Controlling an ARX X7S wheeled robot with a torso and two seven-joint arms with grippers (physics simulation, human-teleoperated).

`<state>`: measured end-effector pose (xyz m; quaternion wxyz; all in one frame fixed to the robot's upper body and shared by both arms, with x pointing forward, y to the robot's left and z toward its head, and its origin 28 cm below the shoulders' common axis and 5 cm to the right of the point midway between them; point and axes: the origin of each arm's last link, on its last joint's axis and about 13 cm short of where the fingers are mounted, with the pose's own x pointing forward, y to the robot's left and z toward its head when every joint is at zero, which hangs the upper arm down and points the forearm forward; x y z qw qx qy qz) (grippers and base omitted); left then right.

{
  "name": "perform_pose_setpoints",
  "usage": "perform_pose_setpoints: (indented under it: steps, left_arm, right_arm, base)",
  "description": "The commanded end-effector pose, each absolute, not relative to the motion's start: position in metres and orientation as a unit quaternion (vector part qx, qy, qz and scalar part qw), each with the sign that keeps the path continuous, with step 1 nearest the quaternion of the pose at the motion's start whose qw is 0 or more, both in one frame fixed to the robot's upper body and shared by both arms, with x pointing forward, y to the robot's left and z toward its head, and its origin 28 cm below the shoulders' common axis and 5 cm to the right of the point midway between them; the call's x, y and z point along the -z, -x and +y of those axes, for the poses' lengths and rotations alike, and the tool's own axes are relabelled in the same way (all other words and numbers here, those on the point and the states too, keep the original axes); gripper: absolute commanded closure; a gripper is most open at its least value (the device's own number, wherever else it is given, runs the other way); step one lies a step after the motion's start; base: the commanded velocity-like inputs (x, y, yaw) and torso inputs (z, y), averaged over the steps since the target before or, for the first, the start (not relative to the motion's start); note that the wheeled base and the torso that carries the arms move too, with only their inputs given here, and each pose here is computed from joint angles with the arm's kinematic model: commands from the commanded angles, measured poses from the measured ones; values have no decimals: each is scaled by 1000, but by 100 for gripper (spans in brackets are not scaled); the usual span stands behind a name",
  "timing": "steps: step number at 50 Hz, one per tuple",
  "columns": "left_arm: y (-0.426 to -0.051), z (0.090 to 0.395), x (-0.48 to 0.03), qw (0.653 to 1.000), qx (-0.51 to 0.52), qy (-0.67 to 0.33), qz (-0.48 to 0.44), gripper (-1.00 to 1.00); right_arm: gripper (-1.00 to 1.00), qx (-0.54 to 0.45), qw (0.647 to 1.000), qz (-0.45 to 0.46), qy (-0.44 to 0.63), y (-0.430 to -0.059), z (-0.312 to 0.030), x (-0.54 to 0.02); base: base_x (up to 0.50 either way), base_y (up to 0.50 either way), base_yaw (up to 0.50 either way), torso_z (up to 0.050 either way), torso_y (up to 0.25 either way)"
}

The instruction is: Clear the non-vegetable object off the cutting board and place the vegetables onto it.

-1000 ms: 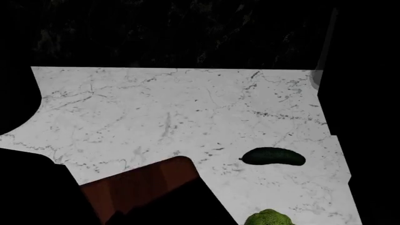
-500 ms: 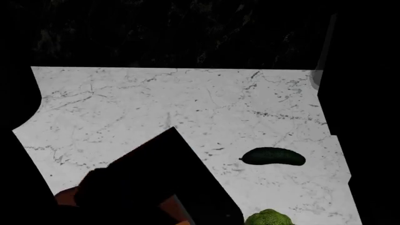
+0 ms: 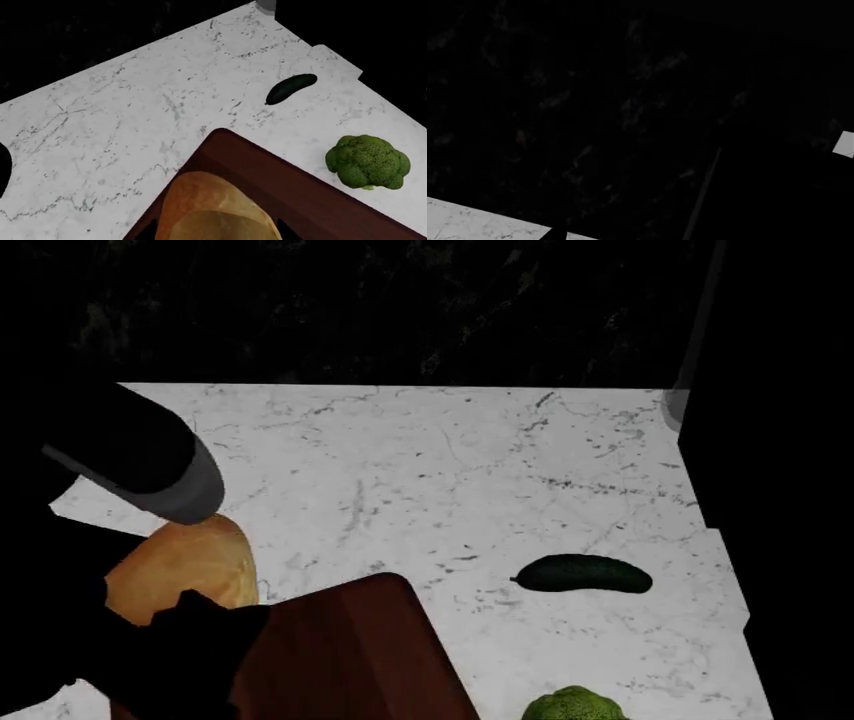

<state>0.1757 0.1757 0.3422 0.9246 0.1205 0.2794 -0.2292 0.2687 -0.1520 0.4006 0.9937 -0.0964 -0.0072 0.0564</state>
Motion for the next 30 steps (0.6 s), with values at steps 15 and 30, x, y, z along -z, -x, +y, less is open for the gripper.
perform_pose_setpoints:
  steps: [15,30]
  left_arm:
    - [-162,237,-323,952,71,-90,285,100]
    - [-163,267,-313,947,3,-81,311,100]
  right_arm:
    - [-100,-81,993,-18,89,-276,-142,-400]
    - [-100,-86,992,-18,90,-281,-140,-400]
  base:
    - [0,0,0,0,0]
    - [0,0,0,0,0]
